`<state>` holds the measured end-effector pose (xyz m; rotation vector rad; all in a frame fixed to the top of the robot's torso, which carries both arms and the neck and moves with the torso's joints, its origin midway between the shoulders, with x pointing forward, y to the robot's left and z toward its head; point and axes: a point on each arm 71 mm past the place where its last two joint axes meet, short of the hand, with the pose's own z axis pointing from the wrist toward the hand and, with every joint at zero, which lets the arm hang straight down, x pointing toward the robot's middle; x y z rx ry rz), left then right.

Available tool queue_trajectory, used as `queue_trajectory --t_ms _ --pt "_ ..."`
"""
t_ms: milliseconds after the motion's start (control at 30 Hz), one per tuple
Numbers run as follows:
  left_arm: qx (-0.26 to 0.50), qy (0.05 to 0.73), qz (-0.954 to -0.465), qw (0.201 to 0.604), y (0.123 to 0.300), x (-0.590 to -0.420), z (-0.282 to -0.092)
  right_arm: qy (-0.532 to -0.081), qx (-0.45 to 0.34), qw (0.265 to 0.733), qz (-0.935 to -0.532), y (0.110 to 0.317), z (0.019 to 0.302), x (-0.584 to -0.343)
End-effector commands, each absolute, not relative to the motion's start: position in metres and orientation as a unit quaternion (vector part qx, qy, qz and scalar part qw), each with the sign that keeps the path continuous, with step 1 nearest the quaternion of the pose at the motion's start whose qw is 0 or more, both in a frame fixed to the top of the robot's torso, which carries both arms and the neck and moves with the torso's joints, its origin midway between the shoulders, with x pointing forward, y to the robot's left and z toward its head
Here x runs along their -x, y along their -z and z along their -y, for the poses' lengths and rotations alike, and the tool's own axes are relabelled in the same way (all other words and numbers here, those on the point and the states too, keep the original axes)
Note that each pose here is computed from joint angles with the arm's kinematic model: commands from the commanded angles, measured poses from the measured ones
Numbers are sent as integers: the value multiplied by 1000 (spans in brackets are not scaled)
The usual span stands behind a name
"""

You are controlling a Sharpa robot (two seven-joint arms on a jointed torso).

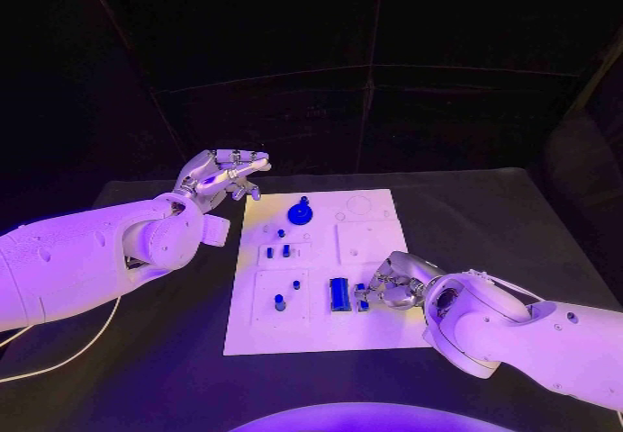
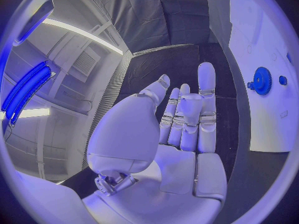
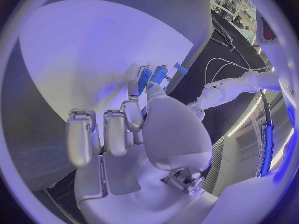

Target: Assemble the parts on the task board

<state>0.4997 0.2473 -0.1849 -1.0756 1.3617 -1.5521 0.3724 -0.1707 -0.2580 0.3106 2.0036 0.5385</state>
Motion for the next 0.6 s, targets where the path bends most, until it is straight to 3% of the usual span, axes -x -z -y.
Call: queue_trajectory --t_ms 33,600 --pt "422 618 -535 392 183 -499 -246 -224 -124 502 -826 257 170 -373" --pt "422 617 -535 393 183 -499 -247 -219 -107 516 -821 255 174 -373"
